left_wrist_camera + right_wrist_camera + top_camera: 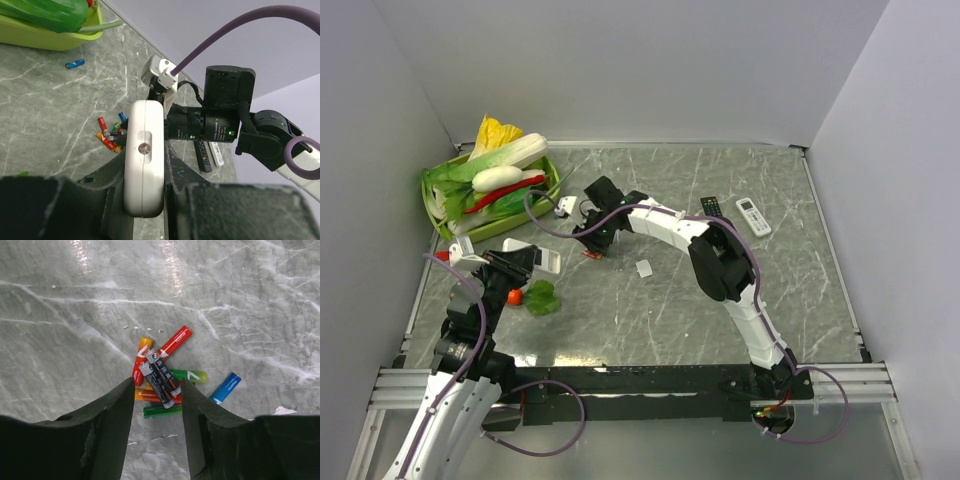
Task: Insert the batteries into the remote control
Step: Move the battery to the center of the board.
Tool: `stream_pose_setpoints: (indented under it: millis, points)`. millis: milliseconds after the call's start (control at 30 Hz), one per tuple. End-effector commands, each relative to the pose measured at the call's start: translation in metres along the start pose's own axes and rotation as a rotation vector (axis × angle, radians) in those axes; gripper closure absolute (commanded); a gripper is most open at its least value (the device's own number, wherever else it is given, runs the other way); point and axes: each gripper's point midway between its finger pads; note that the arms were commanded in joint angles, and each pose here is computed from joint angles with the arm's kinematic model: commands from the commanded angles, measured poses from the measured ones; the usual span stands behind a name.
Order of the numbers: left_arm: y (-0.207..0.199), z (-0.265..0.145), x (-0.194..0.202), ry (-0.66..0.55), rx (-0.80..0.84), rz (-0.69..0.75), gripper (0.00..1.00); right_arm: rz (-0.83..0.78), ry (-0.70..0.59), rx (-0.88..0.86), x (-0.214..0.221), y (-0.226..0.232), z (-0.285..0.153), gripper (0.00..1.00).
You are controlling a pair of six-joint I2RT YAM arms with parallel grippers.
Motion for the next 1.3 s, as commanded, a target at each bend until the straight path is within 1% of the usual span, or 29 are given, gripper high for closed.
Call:
stream_pose_setpoints:
  millis: [0,267,400,467,600,700,733,767,833,867,933,1033,1100,1200,1267]
  points:
    - [-0.015,-0.001,-0.017,-0.041,0.037,0.006,0.99,-0.045,0.013,0.014,0.0,-0.002,0.009,0.51]
    - [-0.016,-0.003,-0.017,-0.041,0.041,0.007,0.99,-0.066,0.065,-0.018,0.011,0.006,0.014,0.53]
    - [-0.016,-0.003,-0.016,-0.039,0.041,0.006,0.99,-0.074,0.072,-0.011,0.013,0.007,0.011,0.64]
    - [-0.017,-0.003,-0.017,-0.041,0.043,0.006,0.99,-0.074,0.071,-0.003,0.014,0.006,0.008,0.66]
    - [-0.016,-0.003,-0.016,-0.041,0.043,0.003,0.99,-0.079,0.065,0.009,0.013,0.008,0.002,0.73]
    - [-0.016,-0.003,-0.016,-0.04,0.045,-0.001,0.99,-0.08,0.065,0.017,0.014,0.012,-0.005,0.76]
    - [-0.016,-0.003,-0.016,-0.041,0.047,-0.002,0.99,-0.08,0.043,0.031,0.008,0.012,-0.013,0.78]
    - [-0.016,-0.003,-0.015,-0.04,0.045,-0.002,0.98,-0.074,0.053,0.028,0.014,0.016,-0.014,0.78]
    - [-0.014,-0.003,-0.014,-0.04,0.042,-0.003,0.99,-0.068,0.023,0.044,0.008,0.017,-0.025,0.79]
    - [-0.015,-0.003,-0.015,-0.042,0.044,-0.005,0.99,-0.06,0.033,0.039,0.015,0.022,-0.026,0.79]
    - [-0.014,-0.002,-0.014,-0.04,0.043,-0.008,0.99,-0.052,0.02,0.048,0.013,0.026,-0.035,0.79]
    - [-0.014,-0.002,-0.011,-0.035,0.049,-0.014,0.99,-0.021,0.028,0.053,0.027,0.034,-0.041,0.8]
    - [-0.014,-0.001,-0.01,-0.031,0.05,-0.017,0.99,-0.004,0.008,0.08,0.027,0.032,-0.045,0.83]
    - [-0.013,-0.001,-0.009,-0.028,0.051,-0.02,0.99,0.024,0.01,0.082,0.034,0.038,-0.048,0.83]
    - [-0.012,-0.001,-0.007,-0.022,0.049,-0.022,0.99,0.05,0.034,0.085,0.043,0.038,-0.045,0.83]
Point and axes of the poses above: each gripper's point midway between its finger pads, its own z axis out along the fingers, its own y axis along the line the jaws close on, x = y × z, and after that the axes turned 2 degrees about z, right-handed
